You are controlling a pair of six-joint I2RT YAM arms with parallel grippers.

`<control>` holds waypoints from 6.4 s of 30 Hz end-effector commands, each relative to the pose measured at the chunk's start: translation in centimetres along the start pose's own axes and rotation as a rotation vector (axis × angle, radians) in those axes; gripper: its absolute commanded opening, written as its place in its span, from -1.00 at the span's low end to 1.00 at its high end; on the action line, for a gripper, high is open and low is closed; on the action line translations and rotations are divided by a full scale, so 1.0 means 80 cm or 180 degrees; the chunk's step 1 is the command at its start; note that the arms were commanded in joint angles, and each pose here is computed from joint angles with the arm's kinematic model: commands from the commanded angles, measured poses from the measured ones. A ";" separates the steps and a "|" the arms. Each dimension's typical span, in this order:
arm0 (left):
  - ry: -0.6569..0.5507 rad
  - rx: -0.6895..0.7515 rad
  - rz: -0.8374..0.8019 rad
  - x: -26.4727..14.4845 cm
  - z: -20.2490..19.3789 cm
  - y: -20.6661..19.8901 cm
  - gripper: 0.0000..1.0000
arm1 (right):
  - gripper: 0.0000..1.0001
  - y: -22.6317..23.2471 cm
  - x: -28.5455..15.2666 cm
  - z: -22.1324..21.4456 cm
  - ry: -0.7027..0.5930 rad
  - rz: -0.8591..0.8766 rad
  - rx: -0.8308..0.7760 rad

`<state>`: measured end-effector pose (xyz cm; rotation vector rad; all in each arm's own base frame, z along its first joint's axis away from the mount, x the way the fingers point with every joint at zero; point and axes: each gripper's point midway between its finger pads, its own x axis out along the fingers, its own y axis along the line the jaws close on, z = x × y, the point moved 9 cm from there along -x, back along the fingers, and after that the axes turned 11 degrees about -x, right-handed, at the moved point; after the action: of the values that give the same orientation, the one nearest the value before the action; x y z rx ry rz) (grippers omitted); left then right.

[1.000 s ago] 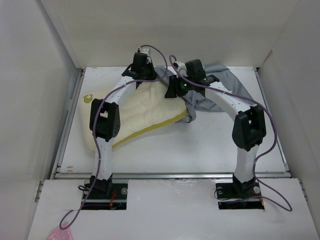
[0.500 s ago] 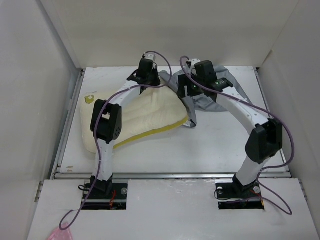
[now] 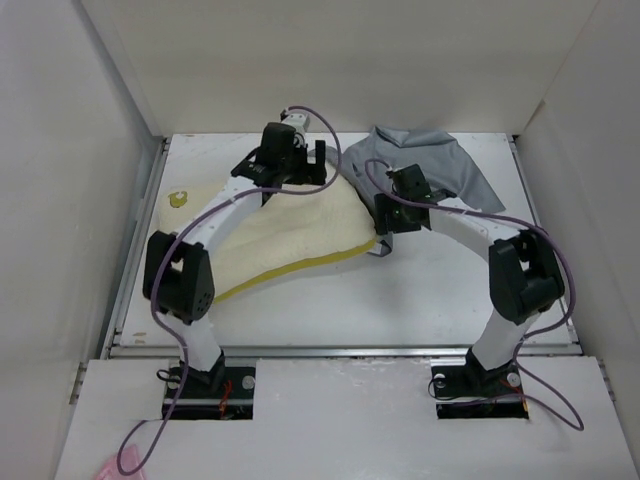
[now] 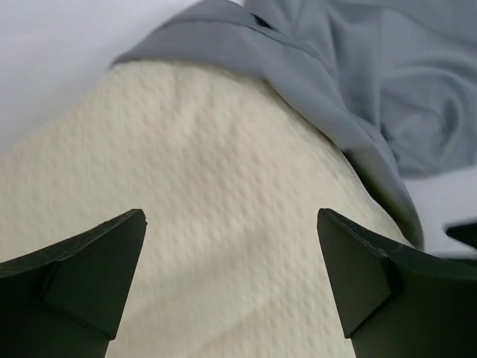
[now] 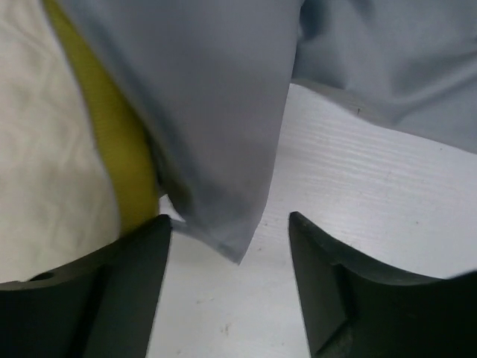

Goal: Put the pillow into the pillowcase

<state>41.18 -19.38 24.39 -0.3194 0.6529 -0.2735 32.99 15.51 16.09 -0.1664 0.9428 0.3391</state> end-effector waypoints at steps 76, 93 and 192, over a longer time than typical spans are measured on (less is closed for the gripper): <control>0.0386 -0.0958 0.1281 -0.026 -0.089 0.070 0.77 | 0.39 0.091 -0.090 0.106 -0.0850 -0.0296 -0.0790; 0.0822 -0.0828 0.0659 0.034 -0.128 0.062 -1.00 | -1.00 0.147 0.028 0.200 -0.0866 0.0328 -0.1212; 0.0256 0.0480 -0.0385 -0.063 -0.046 -0.160 -1.00 | -1.00 0.027 -0.113 0.020 -0.1143 -0.0651 -0.0186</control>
<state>31.83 -28.79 24.55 -0.1314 0.8567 -0.3893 27.70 14.73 22.07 -0.2383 0.6161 0.1193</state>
